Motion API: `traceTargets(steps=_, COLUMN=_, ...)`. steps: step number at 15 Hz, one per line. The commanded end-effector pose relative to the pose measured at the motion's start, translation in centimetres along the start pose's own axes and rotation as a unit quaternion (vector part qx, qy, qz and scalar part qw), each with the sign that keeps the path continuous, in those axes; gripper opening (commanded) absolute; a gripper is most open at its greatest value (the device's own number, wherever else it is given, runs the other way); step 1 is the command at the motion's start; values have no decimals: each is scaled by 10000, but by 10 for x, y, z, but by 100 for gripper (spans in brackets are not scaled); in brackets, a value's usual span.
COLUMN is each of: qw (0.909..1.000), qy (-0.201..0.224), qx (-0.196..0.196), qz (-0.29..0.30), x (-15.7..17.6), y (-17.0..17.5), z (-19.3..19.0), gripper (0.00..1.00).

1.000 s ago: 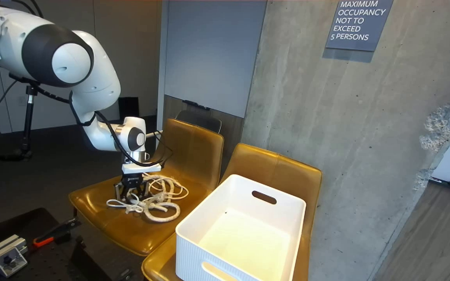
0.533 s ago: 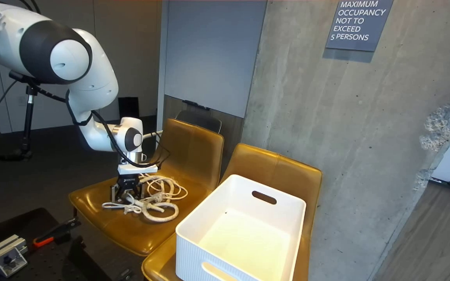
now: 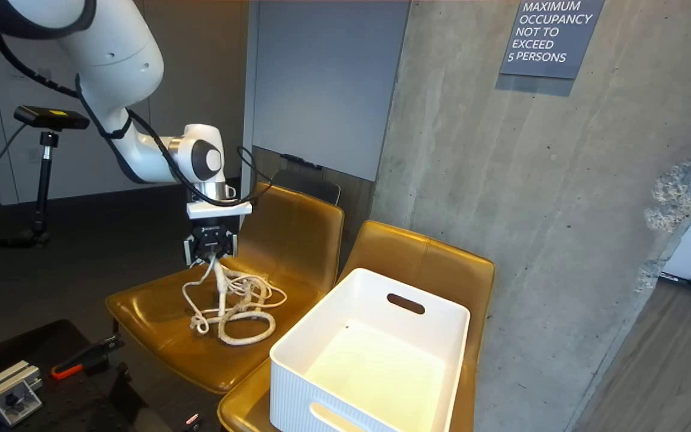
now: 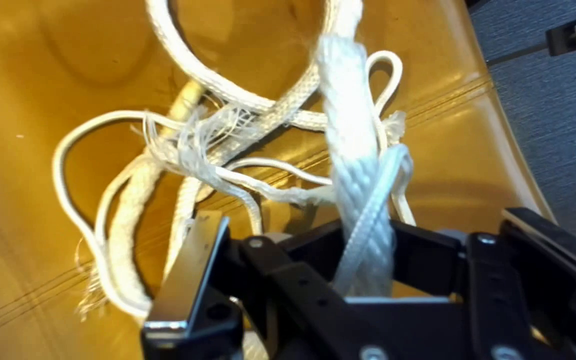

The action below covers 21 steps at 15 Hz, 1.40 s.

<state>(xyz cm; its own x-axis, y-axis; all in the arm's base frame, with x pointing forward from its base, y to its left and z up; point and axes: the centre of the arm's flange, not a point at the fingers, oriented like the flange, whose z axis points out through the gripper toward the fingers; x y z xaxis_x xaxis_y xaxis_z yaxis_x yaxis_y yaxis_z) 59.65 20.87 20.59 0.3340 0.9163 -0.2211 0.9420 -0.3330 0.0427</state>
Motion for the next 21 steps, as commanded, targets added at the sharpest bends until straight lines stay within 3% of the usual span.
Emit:
traceTargets(steps=1, qw=9983, qy=165, qx=-420, qz=359, x=-51, y=4, z=-83, gripper=0)
traceTargets(steps=6, qw=9899, qy=388, qx=-987, qz=940, x=-118, y=59, z=-193, gripper=0)
traceTargets(steps=14, qw=9681, qy=250, qx=-1402, qz=2062, x=-267, y=154, z=-337, gripper=0)
traceTargets(steps=21, qw=9398, qy=202, qx=-1710, qz=2953, x=-366, y=175, z=-442, gripper=0)
